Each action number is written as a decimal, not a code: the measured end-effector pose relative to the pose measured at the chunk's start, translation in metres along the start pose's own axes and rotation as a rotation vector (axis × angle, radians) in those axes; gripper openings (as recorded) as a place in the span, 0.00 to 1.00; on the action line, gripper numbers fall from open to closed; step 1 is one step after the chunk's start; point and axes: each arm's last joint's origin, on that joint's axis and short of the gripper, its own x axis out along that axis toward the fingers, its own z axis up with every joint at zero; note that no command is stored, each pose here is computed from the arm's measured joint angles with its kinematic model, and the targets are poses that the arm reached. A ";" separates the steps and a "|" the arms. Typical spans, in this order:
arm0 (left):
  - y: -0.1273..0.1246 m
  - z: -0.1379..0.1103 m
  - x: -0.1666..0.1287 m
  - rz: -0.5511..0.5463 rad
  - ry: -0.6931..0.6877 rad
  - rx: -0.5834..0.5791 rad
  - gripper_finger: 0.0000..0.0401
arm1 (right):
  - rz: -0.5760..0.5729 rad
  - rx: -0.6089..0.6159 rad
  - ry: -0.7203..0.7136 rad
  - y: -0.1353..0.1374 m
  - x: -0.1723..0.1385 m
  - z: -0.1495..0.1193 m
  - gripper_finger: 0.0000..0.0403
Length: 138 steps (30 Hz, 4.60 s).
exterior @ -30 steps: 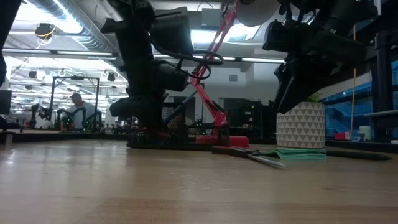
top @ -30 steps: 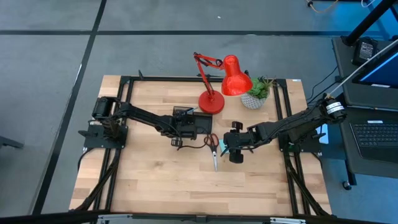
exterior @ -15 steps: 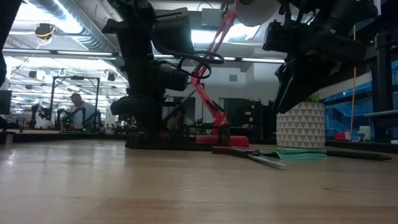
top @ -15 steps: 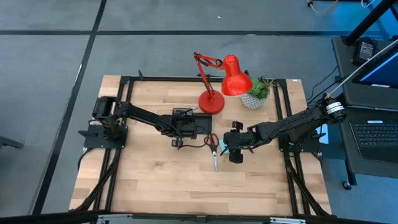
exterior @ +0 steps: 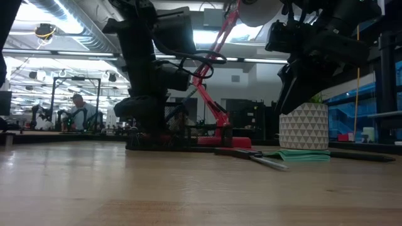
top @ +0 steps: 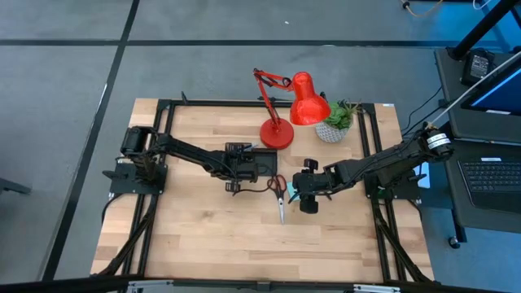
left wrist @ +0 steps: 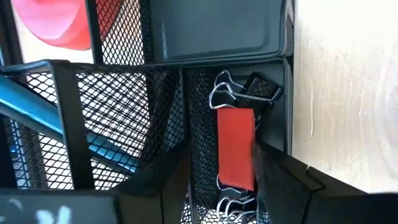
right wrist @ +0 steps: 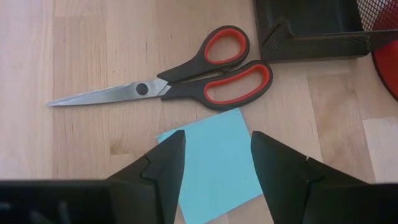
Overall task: Pick and place office supplies into organizer
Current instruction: Put the red eraser into the black desk organizer, then put the black scissors into the black desk organizer
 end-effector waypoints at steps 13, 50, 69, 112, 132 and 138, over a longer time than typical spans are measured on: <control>0.005 0.008 -0.008 -0.003 -0.016 0.043 0.34 | 0.000 0.002 0.000 0.000 0.000 0.000 0.46; 0.026 -0.106 -0.113 -0.131 -0.594 -0.306 0.23 | 0.094 0.125 0.065 0.002 0.000 -0.004 0.46; -0.005 -0.149 -0.053 -0.150 -0.771 -0.455 0.26 | 0.191 0.438 -0.108 0.006 -0.001 0.017 0.46; -0.009 -0.157 -0.045 -0.096 -0.668 -0.264 0.26 | -0.132 0.856 0.240 -0.002 0.059 0.094 0.46; -0.011 -0.161 -0.042 -0.069 -0.626 -0.158 0.26 | -0.197 0.875 0.258 -0.005 0.083 0.088 0.46; -0.011 -0.161 -0.042 -0.069 -0.627 -0.159 0.26 | -0.206 0.854 0.253 -0.007 0.084 0.088 0.46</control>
